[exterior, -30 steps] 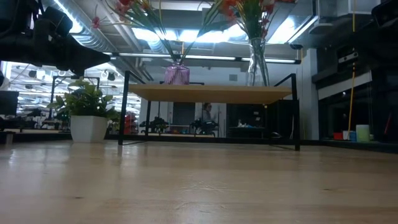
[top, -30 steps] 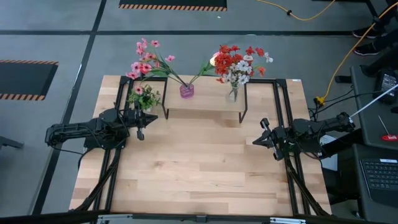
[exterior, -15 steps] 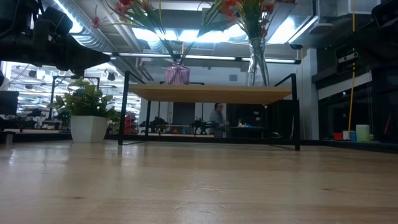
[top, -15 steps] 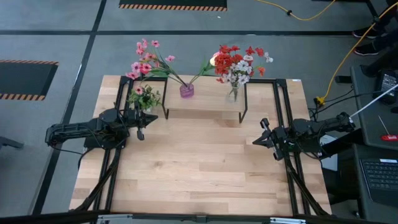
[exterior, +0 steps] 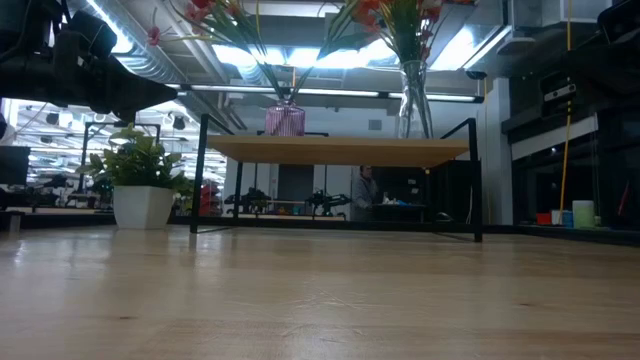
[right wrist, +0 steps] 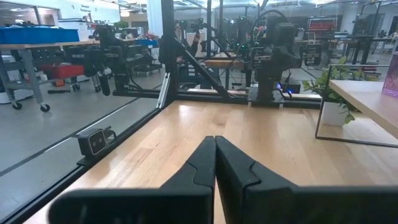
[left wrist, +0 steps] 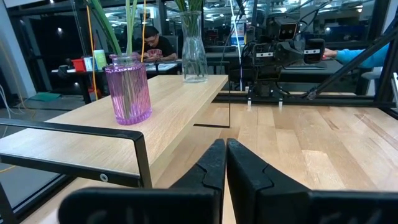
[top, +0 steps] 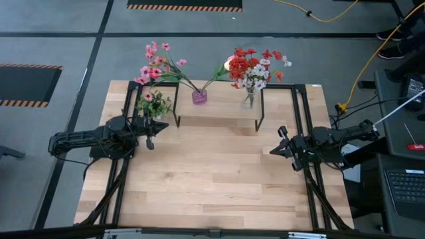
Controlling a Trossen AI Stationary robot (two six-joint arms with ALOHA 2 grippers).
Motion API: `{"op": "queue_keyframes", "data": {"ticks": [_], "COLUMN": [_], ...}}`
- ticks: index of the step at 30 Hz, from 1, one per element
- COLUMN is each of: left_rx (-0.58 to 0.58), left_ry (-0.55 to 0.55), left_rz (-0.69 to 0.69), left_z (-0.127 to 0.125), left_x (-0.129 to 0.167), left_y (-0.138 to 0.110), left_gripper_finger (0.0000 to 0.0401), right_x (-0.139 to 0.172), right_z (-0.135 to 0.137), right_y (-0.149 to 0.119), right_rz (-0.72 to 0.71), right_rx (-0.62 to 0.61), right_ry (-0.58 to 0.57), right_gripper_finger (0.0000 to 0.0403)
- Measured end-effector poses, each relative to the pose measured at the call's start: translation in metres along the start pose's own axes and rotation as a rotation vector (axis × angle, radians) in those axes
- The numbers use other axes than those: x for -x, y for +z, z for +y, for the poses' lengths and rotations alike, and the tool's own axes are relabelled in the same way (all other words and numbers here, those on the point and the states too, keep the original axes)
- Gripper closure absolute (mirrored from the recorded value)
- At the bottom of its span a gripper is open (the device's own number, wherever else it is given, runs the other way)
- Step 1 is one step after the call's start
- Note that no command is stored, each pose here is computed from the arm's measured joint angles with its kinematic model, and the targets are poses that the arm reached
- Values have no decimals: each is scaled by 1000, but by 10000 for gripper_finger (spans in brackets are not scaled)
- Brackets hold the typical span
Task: Pick and place flowers into a vace then onto a shelf
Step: Return to Home Position
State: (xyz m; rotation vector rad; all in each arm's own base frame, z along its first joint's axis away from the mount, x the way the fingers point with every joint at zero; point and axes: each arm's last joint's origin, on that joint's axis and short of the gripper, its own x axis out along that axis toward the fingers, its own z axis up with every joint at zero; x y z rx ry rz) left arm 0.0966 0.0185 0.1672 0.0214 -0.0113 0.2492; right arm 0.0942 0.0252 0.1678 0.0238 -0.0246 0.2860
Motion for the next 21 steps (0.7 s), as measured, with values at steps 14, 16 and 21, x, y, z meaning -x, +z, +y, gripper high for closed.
{"op": "queue_keyframes", "data": {"ticks": [14,16,21], "left_rx": [0,0,0], "left_ry": [0,0,0], "left_rz": [0,0,0], "left_z": [0,0,0], "left_x": [0,0,0], "left_y": [0,0,0], "left_gripper_finger": [392,391,393], "right_x": [0,0,0], "right_z": [0,0,0], "right_y": [0,0,0], "right_rz": [1,1,1], "right_rx": [2,0,0], "right_ry": [0,0,0], "right_gripper_finger": [391,391,391]}}
